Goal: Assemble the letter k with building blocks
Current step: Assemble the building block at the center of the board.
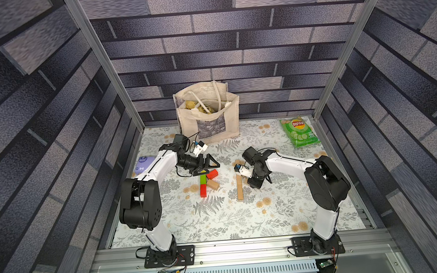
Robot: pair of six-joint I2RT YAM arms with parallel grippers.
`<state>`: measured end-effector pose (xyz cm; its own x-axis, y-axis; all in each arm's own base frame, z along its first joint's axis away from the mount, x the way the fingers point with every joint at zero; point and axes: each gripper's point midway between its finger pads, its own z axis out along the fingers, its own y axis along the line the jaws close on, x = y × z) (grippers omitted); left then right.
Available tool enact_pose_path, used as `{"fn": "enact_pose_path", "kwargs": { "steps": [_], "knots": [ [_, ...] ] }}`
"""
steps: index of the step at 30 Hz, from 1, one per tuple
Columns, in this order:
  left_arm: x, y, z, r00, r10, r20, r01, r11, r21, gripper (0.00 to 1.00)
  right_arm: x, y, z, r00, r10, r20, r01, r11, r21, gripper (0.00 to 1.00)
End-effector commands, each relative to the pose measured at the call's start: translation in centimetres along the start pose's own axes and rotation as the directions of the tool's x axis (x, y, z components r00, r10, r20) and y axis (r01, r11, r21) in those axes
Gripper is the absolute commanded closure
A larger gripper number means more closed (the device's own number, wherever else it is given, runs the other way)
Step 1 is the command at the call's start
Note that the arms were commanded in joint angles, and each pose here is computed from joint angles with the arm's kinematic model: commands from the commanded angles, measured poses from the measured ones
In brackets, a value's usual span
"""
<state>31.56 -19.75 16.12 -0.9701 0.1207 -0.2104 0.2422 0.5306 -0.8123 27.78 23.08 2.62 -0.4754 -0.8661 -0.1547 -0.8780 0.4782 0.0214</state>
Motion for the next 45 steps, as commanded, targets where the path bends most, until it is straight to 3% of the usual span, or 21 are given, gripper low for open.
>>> {"fn": "enact_pose_path", "kwargs": {
  "steps": [1,45],
  "knots": [
    [-0.69,-0.59,-0.46,0.999,0.037,0.013,-0.037,0.999,0.023,0.00,-0.53,-0.57,-0.05,1.000,0.003,0.010,-0.003,1.000,0.006,0.79],
    [-0.72,-0.66,-0.43,0.999,0.036,0.010,-0.036,0.999,0.030,0.00,-0.71,-0.32,0.29,1.000,0.015,0.006,-0.014,1.000,-0.028,0.76]
  ]
}}
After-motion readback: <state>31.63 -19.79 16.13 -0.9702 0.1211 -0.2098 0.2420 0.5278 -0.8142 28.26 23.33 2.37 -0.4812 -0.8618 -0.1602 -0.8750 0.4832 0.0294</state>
